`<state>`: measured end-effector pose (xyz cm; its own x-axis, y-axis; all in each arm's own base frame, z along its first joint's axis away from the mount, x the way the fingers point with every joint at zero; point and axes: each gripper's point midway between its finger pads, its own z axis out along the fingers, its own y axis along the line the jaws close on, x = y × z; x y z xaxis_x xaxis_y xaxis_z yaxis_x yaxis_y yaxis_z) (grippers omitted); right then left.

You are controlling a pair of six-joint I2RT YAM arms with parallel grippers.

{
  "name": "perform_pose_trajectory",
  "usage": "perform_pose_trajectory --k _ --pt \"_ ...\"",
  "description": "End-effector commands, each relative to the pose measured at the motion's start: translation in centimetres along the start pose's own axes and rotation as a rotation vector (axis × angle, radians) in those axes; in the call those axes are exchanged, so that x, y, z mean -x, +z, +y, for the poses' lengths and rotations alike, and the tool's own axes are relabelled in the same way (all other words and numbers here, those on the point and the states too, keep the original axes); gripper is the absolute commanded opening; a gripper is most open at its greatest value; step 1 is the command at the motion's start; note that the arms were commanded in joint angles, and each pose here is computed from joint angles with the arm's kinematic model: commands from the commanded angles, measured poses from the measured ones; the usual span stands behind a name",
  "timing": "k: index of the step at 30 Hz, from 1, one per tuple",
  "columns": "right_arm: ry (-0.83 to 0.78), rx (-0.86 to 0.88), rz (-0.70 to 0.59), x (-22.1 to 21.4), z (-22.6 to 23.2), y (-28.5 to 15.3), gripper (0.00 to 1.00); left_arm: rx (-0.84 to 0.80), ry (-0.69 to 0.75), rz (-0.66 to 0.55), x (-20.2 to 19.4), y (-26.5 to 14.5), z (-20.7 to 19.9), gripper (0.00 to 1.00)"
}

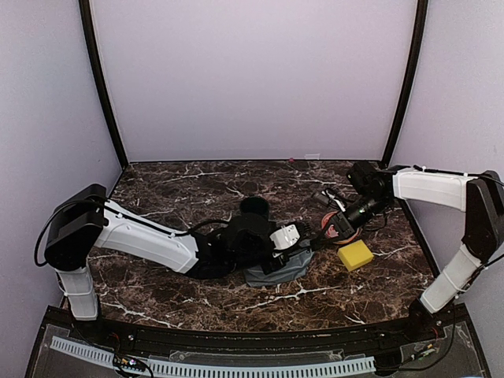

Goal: Sort the hair-cutting tools

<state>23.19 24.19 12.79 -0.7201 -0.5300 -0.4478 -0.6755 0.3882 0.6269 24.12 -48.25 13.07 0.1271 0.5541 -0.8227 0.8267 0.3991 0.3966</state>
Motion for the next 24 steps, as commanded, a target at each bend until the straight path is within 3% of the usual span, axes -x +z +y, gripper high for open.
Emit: perform_pose_trajectory --k 1,10,22,24 --pt "0.002 0.045 -0.014 0.2 0.5 -0.1 0.0 0.0 0.07 0.034 -0.5 0.2 0.1 0.0" --pt "0.003 0.046 -0.02 0.4 0.5 -0.2 0.0 -0.089 0.089 0.024 0.0 0.6 -1.6 0.0" --pt "0.003 0.058 -0.025 0.5 0.7 -0.2 0.0 0.042 0.109 0.092 -0.7 2.6 0.3 0.0" --pt "0.003 0.06 -0.025 0.5 0.8 -0.2 0.0 0.033 0.116 0.095 -0.8 2.8 0.1 0.08"
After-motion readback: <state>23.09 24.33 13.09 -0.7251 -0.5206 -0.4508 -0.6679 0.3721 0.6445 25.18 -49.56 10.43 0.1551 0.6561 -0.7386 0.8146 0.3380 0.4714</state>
